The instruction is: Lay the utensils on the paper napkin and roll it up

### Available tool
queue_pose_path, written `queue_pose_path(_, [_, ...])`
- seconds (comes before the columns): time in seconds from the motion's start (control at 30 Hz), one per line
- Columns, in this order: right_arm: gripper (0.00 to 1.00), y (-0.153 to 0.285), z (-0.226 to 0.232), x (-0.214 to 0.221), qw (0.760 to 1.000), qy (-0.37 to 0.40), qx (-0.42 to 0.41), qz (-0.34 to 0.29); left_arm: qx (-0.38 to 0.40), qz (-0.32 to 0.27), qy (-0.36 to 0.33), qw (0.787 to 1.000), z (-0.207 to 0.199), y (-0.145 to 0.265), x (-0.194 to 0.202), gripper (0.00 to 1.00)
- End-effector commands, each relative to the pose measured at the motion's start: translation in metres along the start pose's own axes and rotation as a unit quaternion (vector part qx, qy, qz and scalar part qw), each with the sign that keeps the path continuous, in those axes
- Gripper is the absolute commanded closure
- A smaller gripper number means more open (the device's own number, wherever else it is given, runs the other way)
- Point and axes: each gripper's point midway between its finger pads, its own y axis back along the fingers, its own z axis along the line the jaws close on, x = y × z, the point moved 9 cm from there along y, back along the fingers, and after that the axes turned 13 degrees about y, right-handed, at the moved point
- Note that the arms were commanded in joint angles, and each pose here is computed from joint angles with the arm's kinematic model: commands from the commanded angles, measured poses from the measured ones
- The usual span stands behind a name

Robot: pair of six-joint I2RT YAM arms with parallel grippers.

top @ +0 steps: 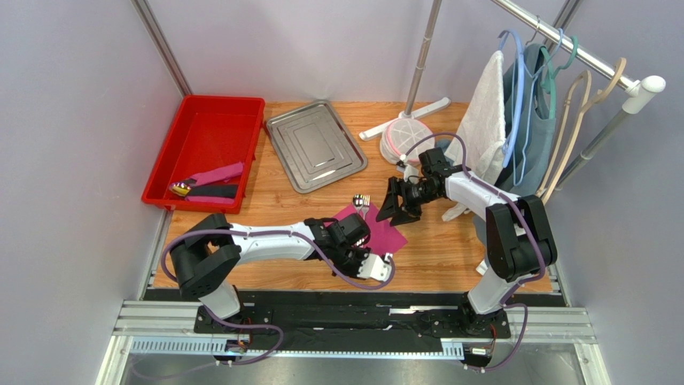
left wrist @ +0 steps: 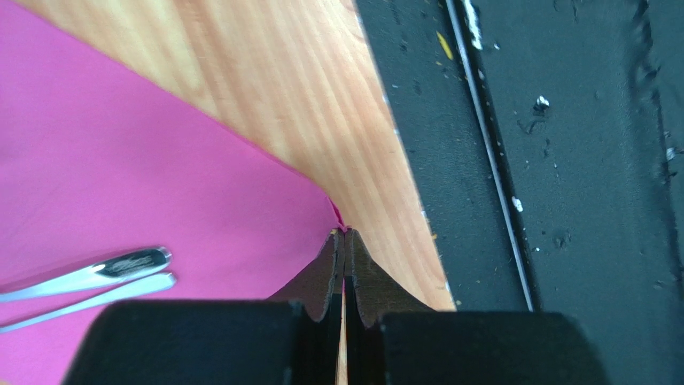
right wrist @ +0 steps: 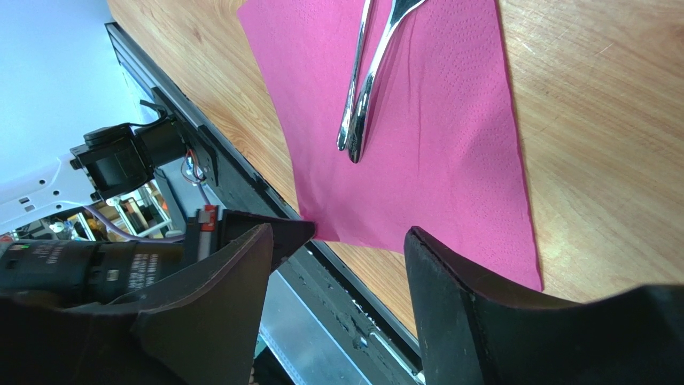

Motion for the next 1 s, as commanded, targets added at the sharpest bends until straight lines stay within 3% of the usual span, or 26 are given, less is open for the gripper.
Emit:
queue_pose_path(0.0, [0.36, 0.005, 0.002, -0.008, 1.000, 0.002, -0.010, -0.016, 0.005, -0.053, 0.038, 0.998, 0.018, 0.028, -0.025, 1.00])
queue_pose_path(0.23, [0.43, 0.008, -0.004, -0.009, 0.999, -0.025, -0.013, -0.034, -0.009, -0.070, 0.085, 0.994, 0.057, 0.040, -0.026, 1.00])
queue_pose_path(0.37, [0.60, 0.006, -0.006, -0.006, 0.999, -0.039, -0.021, -0.032, -0.031, -0.079, 0.106, 0.991, 0.086, 0.046, -0.028, 1.00])
queue_pose_path(0.57, [0.73, -0.001, -0.011, 0.000, 0.997, -0.060, -0.035, -0.024, -0.048, -0.076, 0.121, 0.989, 0.113, 0.043, -0.023, 1.00])
queue_pose_path(0.97, [0.79, -0.017, -0.014, 0.006, 0.995, -0.083, -0.055, -0.001, -0.105, -0.080, 0.113, 0.985, 0.139, 0.039, -0.016, 1.00])
